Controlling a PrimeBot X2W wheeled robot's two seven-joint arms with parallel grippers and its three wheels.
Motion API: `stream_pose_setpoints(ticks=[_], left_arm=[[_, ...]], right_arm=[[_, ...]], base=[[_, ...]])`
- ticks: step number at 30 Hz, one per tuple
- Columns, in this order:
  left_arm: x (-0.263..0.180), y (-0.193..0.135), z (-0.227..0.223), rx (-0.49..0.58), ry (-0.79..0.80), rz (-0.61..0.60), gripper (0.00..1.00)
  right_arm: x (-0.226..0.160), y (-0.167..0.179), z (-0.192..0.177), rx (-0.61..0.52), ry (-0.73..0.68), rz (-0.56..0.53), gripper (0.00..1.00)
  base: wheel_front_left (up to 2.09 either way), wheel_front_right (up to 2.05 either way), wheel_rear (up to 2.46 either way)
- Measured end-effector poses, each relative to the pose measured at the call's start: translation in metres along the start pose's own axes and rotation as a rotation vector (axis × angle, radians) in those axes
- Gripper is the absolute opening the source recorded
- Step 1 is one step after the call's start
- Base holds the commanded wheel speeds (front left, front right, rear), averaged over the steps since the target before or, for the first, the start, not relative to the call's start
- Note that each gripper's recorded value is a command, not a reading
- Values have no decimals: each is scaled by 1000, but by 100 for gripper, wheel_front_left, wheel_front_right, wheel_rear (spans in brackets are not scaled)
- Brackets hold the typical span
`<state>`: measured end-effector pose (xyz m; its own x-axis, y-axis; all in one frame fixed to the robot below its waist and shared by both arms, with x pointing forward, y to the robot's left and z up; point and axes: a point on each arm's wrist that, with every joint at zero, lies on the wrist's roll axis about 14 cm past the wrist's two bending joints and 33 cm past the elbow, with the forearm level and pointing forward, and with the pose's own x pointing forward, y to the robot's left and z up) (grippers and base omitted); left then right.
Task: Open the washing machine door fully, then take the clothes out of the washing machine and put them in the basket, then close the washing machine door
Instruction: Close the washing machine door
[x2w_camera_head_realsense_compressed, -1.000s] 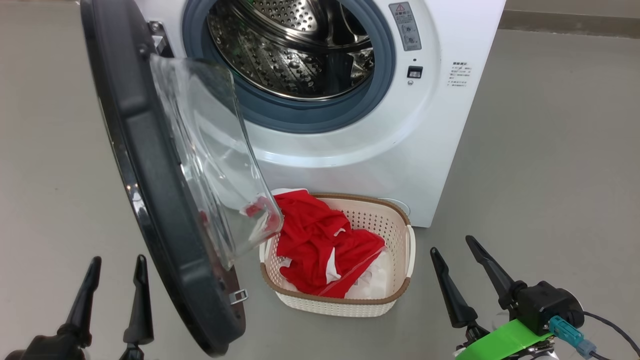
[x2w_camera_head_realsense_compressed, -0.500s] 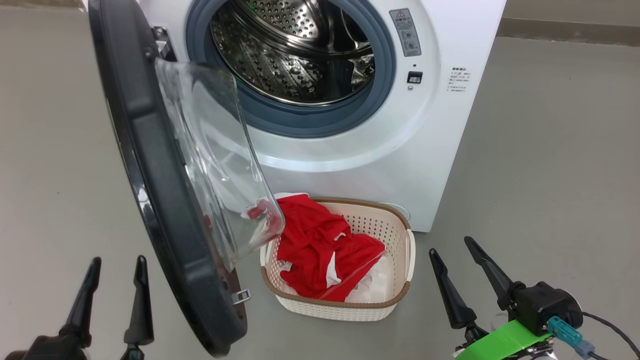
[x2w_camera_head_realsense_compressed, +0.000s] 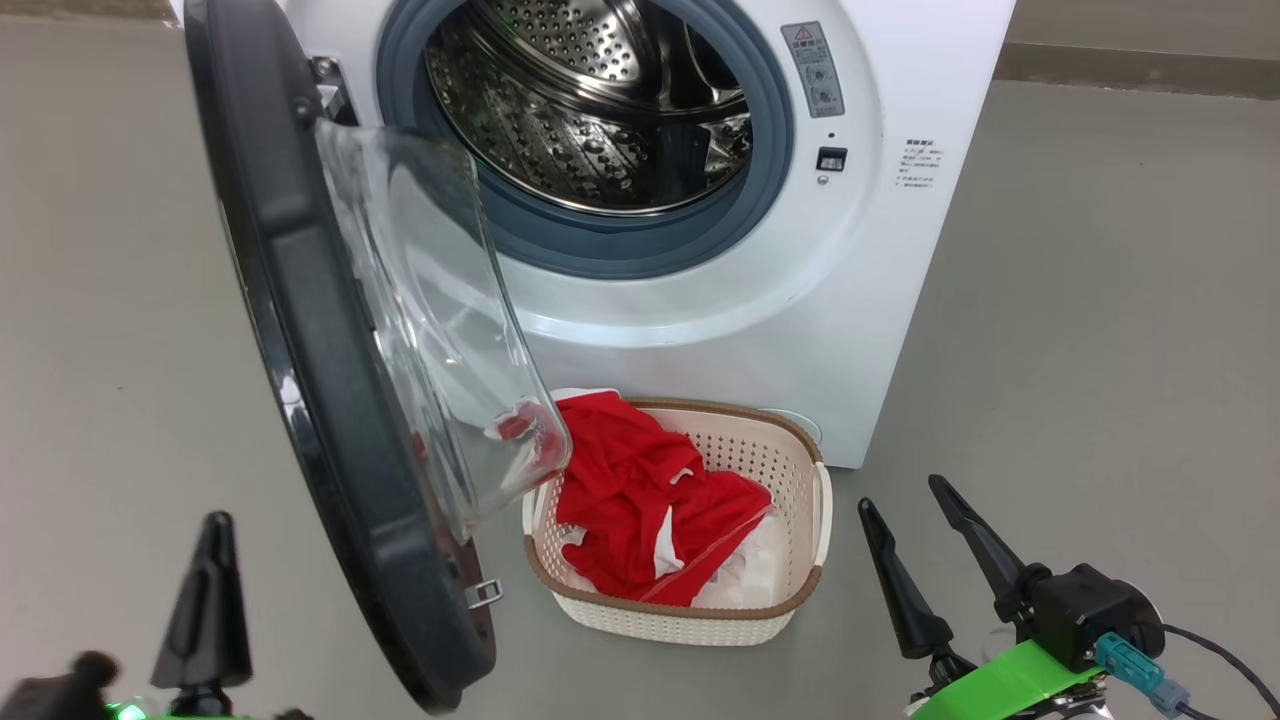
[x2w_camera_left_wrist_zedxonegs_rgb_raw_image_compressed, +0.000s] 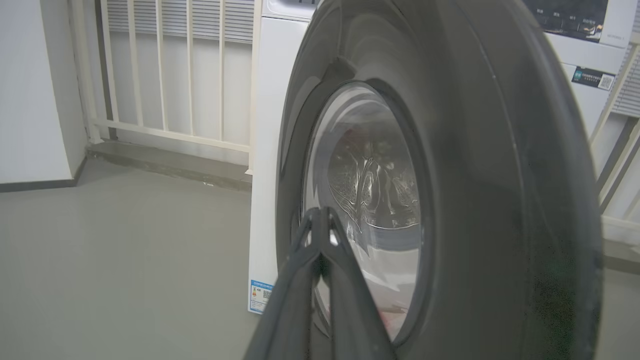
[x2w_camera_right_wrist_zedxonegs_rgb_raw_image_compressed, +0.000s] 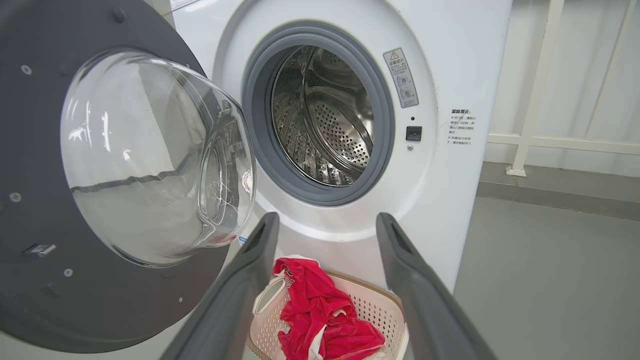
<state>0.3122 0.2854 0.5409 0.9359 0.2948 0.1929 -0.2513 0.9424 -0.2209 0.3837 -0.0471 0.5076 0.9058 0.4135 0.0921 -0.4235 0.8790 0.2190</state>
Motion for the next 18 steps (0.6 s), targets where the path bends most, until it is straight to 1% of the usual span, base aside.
stream_pose_setpoints(ticks=[1,5,9,12,15,18], left_arm=[[1,3,1,-60,-8,18,0],[11,10,9,-387,-39,80,0],[24,6,20,-756,-37,79,0],[30,2,27,-984,7,77,0],[34,-3,36,-1133,49,60,0],[36,-12,49,-1236,86,19,0]], right_arm=[[0,0,0,0,0,1,100],[-1,1,1,-2,-1,3,100],[-2,2,2,-4,-5,4,100],[-3,2,3,-6,-8,3,100],[-6,1,4,-7,-9,-3,100],[-8,-2,5,-9,-11,-14,100]], base=[[0,0,0],[0,0,0],[0,0,0],[0,0,0],[0,0,0],[0,0,0]])
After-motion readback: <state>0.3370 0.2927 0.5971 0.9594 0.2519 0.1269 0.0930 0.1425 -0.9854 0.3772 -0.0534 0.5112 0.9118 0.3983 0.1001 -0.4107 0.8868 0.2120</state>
